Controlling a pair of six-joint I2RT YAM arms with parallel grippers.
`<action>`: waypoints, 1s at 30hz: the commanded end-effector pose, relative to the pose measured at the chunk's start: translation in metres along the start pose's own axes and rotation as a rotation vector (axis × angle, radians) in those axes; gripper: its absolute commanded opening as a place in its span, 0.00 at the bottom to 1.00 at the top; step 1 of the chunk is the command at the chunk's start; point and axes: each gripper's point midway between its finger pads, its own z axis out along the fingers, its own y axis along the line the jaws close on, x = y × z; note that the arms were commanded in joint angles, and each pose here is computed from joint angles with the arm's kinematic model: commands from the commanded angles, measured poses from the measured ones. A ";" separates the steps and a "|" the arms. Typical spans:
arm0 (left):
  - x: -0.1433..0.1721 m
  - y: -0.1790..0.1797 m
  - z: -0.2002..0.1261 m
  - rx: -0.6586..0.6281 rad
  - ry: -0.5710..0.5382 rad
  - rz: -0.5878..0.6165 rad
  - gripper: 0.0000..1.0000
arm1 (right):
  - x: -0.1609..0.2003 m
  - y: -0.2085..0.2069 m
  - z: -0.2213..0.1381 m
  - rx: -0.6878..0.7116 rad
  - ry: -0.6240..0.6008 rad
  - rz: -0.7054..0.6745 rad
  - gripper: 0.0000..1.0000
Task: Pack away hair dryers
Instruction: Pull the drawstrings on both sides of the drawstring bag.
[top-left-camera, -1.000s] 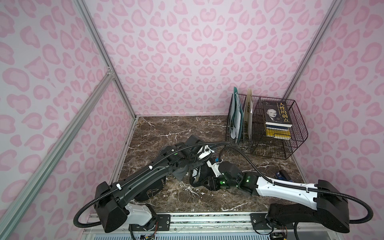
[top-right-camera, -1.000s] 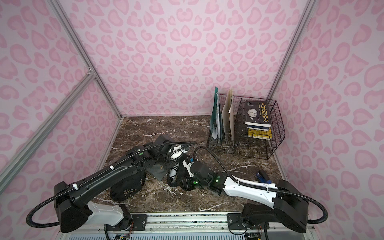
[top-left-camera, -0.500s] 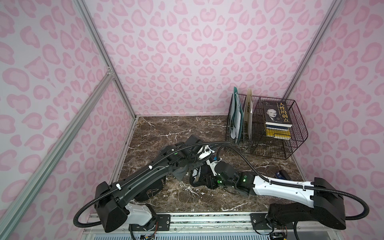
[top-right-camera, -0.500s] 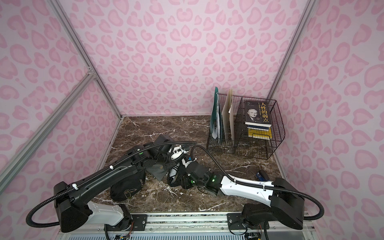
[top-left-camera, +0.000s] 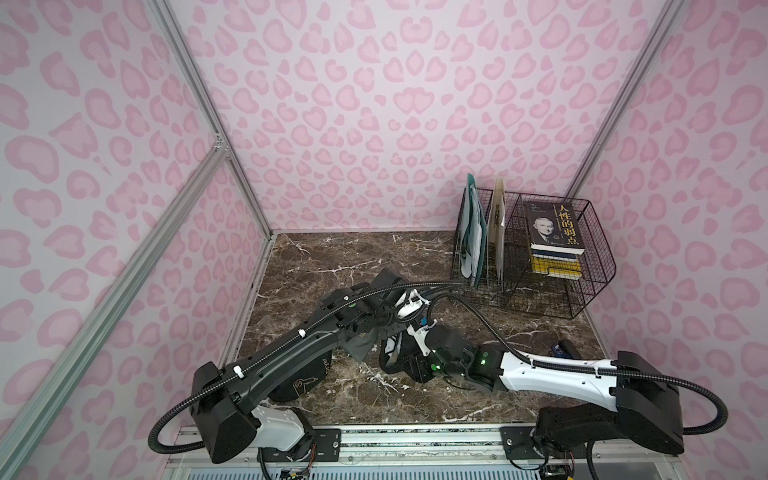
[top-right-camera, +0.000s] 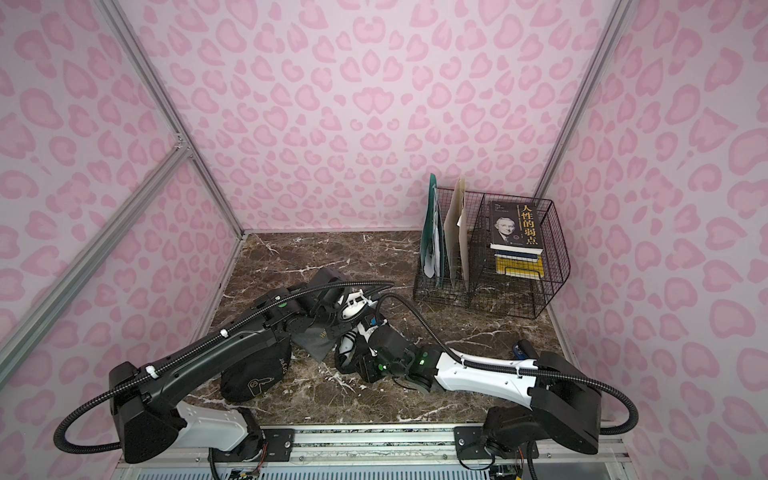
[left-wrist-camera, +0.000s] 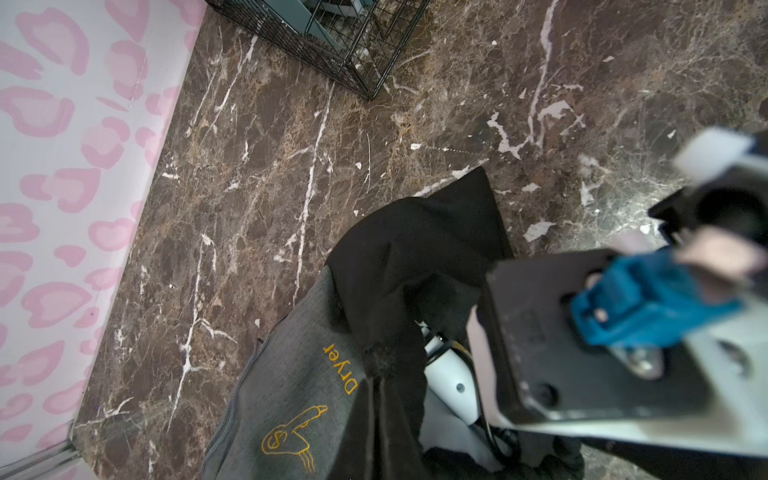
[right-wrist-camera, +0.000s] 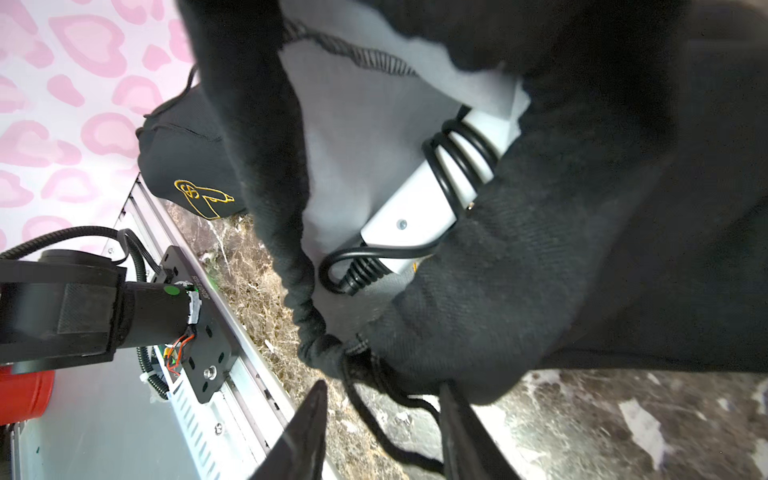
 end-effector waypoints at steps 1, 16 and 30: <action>-0.006 0.003 -0.004 -0.007 -0.021 0.004 0.02 | 0.002 -0.005 0.003 0.026 0.007 -0.007 0.38; -0.009 0.013 -0.018 -0.041 -0.030 0.019 0.02 | 0.002 -0.043 -0.014 0.283 -0.029 0.023 0.00; -0.055 0.048 -0.073 -0.125 -0.159 -0.022 0.02 | -0.042 -0.071 -0.104 0.631 -0.263 0.106 0.00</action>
